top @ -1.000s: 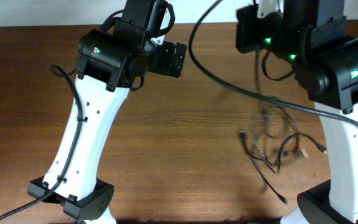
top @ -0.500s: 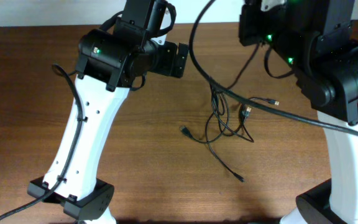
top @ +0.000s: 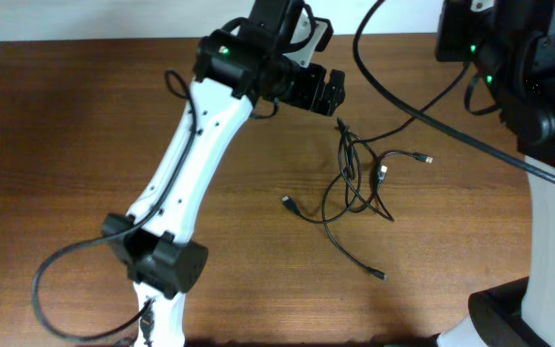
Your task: Untangle cables
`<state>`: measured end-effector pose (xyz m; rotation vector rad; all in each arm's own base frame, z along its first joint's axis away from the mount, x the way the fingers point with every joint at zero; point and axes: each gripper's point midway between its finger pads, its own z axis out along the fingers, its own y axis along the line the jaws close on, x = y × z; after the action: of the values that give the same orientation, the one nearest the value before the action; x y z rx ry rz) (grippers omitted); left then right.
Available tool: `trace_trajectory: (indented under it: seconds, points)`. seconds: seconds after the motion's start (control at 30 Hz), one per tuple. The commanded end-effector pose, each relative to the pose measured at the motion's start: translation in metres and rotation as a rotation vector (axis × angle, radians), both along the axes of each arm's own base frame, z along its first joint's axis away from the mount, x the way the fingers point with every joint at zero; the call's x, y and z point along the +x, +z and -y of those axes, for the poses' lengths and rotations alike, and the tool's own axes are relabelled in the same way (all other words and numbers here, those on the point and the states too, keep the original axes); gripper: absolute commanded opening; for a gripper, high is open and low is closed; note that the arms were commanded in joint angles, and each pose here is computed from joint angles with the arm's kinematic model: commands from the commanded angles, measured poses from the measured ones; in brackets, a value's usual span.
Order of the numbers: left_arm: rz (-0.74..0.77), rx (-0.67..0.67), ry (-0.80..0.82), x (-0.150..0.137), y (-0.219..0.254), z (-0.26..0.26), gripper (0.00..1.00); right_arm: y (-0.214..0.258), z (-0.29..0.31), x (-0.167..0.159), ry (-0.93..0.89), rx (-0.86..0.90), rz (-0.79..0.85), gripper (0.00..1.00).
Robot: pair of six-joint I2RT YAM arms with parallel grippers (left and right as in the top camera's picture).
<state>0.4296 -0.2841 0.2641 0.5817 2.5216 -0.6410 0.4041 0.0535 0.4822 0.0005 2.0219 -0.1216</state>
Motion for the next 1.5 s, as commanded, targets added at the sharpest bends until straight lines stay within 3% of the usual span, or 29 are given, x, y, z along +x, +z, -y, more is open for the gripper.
trace_trajectory:
  seconds: [0.0, 0.27, 0.6, 1.17, 1.2, 1.27, 1.3, 1.47]
  points:
    - [-0.087, 0.015, 0.054, 0.01, -0.034, 0.004, 0.99, 0.022, 0.011, -0.02, -0.021, 0.0, 0.056, 0.04]
    - [-0.197, 0.047, 0.066, 0.009, -0.085, 0.023, 0.99, 0.019, 0.012, -0.022, -0.02, -0.004, 0.042, 0.04]
    - [-0.098, 0.007, -0.017, -0.006, -0.079, 0.089, 0.99, 0.016, 0.012, -0.023, -0.021, -0.009, 0.027, 0.04]
    - [-0.13, 0.159, 0.052, -0.01, -0.111, 0.073, 0.98, 0.013, 0.012, -0.024, -0.021, -0.012, 0.015, 0.04]
    - [-0.142, 0.169, 0.052, -0.01, -0.119, 0.073, 0.89, 0.013, 0.012, -0.024, -0.021, -0.012, 0.015, 0.04]
    - [-0.157, 0.182, 0.052, -0.01, -0.128, 0.073, 0.35, 0.013, 0.012, -0.024, -0.021, -0.012, 0.015, 0.04]
    - [-0.16, 0.184, 0.052, -0.01, -0.129, 0.073, 0.02, 0.013, 0.012, -0.024, -0.02, -0.012, 0.015, 0.04]
    - [-0.152, 0.203, 0.06, -0.009, -0.126, 0.067, 0.0, 0.012, 0.013, -0.025, -0.021, -0.014, 0.009, 0.04]
